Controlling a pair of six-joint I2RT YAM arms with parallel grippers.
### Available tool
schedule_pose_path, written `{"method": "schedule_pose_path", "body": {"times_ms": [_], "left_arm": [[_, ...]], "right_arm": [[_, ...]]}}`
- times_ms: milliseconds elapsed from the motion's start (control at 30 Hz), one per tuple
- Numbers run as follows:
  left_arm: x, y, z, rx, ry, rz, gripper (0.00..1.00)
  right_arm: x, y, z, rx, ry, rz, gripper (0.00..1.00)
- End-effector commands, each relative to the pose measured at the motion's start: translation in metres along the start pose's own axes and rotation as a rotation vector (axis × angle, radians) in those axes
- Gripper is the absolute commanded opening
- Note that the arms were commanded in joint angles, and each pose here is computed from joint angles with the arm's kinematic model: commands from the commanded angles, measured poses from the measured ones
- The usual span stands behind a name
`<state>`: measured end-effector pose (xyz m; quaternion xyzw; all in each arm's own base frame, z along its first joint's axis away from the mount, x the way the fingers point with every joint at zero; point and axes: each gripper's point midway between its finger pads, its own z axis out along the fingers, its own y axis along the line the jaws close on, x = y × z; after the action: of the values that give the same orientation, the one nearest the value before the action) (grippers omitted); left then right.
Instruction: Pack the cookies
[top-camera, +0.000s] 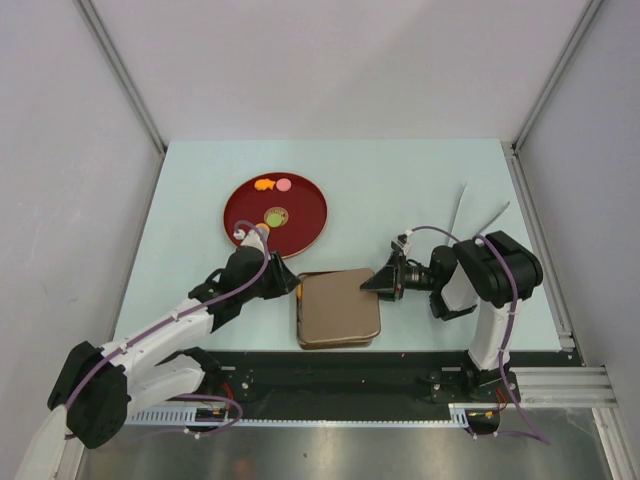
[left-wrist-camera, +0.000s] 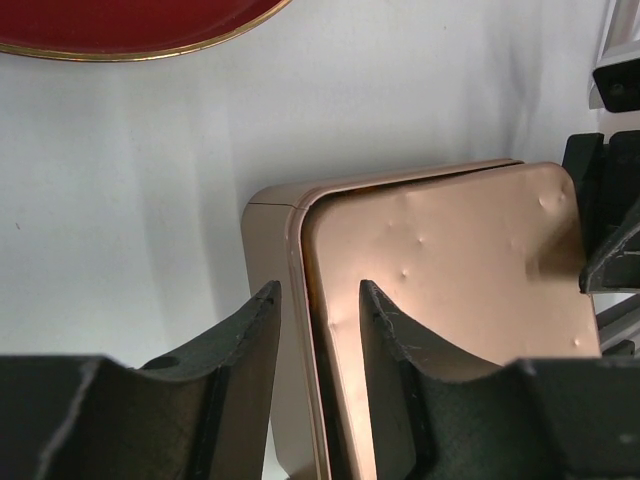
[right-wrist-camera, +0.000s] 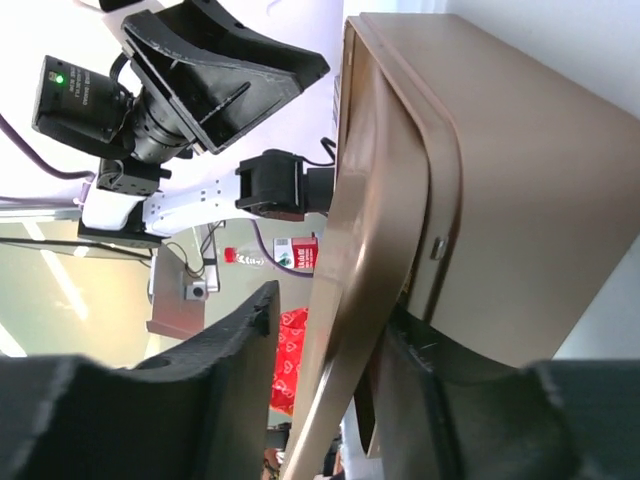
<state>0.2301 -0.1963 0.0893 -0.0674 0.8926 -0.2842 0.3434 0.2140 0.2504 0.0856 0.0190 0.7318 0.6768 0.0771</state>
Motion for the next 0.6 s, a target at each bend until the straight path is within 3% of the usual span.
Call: {"method": "schedule_pose_path", "body": {"times_ms": [0, 233, 567], "left_arm": [[-0.005, -0.009, -0.001, 0.034, -0.022, -0.014, 0.42], [-0.005, -0.008, -0.001, 0.027, -0.020, -0.014, 0.43], [-0.005, -0.008, 0.000, 0.025, -0.018, -0.013, 0.43]], "right_arm": [[-0.012, -0.001, -0.005, -0.017, -0.087, -0.175, 0.49], [-0.017, -0.004, -0.016, 0.014, -0.128, -0.166, 0.56], [-0.026, -0.009, -0.038, 0.130, -0.213, -0.202, 0.52]]}}
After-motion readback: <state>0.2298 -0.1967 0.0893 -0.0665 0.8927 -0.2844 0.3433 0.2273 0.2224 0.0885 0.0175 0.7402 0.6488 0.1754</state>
